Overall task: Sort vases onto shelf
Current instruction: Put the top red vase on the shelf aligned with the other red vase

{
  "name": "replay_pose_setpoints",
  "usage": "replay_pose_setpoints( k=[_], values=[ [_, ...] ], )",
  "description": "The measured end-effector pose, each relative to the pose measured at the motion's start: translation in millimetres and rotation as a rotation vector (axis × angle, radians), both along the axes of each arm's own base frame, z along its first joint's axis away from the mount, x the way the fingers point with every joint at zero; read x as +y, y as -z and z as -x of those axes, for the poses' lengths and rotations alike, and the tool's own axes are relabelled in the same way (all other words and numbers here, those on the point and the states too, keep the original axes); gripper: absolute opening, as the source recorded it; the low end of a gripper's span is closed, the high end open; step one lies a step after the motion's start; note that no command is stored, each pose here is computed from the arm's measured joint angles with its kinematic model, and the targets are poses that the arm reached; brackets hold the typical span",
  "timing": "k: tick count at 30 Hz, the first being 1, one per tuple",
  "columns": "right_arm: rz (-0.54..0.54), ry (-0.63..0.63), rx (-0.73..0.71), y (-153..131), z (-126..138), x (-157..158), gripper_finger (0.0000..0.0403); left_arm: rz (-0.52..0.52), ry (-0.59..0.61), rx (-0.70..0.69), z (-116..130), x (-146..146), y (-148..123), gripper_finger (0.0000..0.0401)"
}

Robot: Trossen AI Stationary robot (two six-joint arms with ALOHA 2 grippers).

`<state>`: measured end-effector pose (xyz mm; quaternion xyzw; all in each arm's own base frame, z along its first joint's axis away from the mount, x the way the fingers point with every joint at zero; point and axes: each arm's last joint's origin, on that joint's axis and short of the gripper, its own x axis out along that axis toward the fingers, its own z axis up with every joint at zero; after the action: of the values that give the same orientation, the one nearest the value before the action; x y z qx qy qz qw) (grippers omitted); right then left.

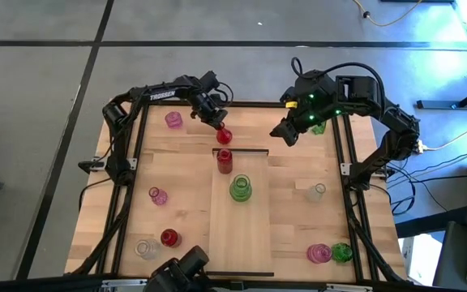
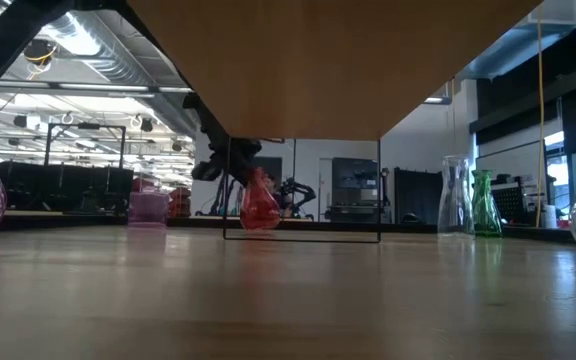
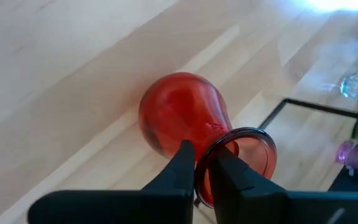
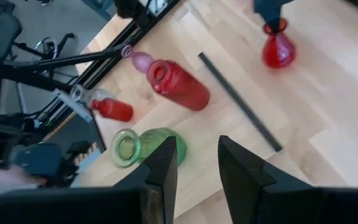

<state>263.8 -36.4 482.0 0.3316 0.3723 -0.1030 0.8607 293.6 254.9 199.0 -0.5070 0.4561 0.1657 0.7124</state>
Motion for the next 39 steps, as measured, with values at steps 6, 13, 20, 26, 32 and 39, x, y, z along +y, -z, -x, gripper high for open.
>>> replay_pose_setpoints(
  k=[6,13,20,26,32,39],
  values=[
    [0.088,-0.017,-0.091,-6.4,-6.1,-2.0,0.0099,-0.059,0.05,-0.025,19.6,-5.9,-32.8,0.0017],
    [0.207,-0.096,-0.242,-15.1,-21.0,-4.2,0.0117,-0.189,0.063,-0.148,52.7,-27.4,-100.6,0.0016],
    [0.318,-0.176,-0.277,-0.9,-58.1,-10.0,0.0221,-0.288,0.065,-0.306,79.5,-65.7,-159.6,0.0016],
    [0.419,-0.253,-0.302,11.3,-83.9,-14.0,0.0279,-0.325,0.096,-0.417,86.6,-97.8,-195.8,0.0014],
    [0.482,-0.325,-0.315,20.9,-99.9,-15.8,0.0273,-0.386,0.161,-0.548,80.0,-119.1,-240.2,0.0014],
    [0.586,-0.27,-0.352,13.3,-100.6,-18.4,0.0254,-0.374,0.202,-0.492,62.4,-129.5,-247.1,0.0014]
  ],
)
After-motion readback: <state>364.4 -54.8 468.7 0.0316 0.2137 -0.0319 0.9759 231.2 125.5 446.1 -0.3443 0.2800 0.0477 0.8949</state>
